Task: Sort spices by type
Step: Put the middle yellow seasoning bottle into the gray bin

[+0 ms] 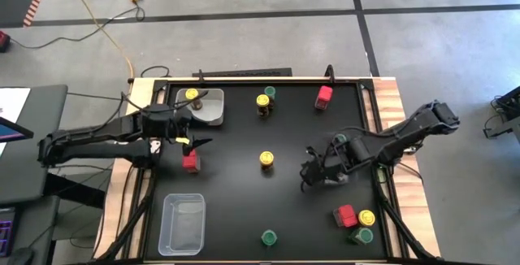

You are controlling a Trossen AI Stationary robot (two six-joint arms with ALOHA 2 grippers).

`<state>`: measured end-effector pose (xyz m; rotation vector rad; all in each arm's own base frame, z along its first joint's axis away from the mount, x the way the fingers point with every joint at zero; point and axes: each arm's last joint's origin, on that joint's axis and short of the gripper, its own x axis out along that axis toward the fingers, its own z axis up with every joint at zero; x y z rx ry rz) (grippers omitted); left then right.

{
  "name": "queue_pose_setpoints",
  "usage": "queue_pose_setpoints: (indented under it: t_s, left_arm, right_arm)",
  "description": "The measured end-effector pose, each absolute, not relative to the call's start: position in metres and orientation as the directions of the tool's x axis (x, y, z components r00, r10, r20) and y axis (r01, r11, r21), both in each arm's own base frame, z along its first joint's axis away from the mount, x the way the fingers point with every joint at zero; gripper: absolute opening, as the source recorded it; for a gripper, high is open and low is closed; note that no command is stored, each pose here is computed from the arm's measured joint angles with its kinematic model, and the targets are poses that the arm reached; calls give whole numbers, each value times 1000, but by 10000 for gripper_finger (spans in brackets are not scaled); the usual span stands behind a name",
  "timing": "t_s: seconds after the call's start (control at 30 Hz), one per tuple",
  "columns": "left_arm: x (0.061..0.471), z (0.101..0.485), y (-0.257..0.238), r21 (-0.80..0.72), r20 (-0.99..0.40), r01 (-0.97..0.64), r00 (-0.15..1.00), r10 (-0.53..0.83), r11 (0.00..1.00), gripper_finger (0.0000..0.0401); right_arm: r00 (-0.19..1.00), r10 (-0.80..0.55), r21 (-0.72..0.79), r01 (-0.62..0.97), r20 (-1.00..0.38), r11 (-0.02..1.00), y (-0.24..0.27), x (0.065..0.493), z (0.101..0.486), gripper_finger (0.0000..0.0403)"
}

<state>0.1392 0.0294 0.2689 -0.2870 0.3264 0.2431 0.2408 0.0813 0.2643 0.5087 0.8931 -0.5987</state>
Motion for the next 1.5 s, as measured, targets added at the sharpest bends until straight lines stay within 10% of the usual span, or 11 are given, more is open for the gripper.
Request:
queue_pose_setpoints:
  t_s: [0.83,1.5]
  left_arm:
    - [241,301,-49,-178,-417,-417,852,316,891,332]
    - [239,300,-72,-226,-455,-379,856,247,897,332]
  right_arm:
    - [714,-202,247,472,-670,846,116,163,253,306]
    - [757,-159,341,459,-634,820,134,157,251,306]
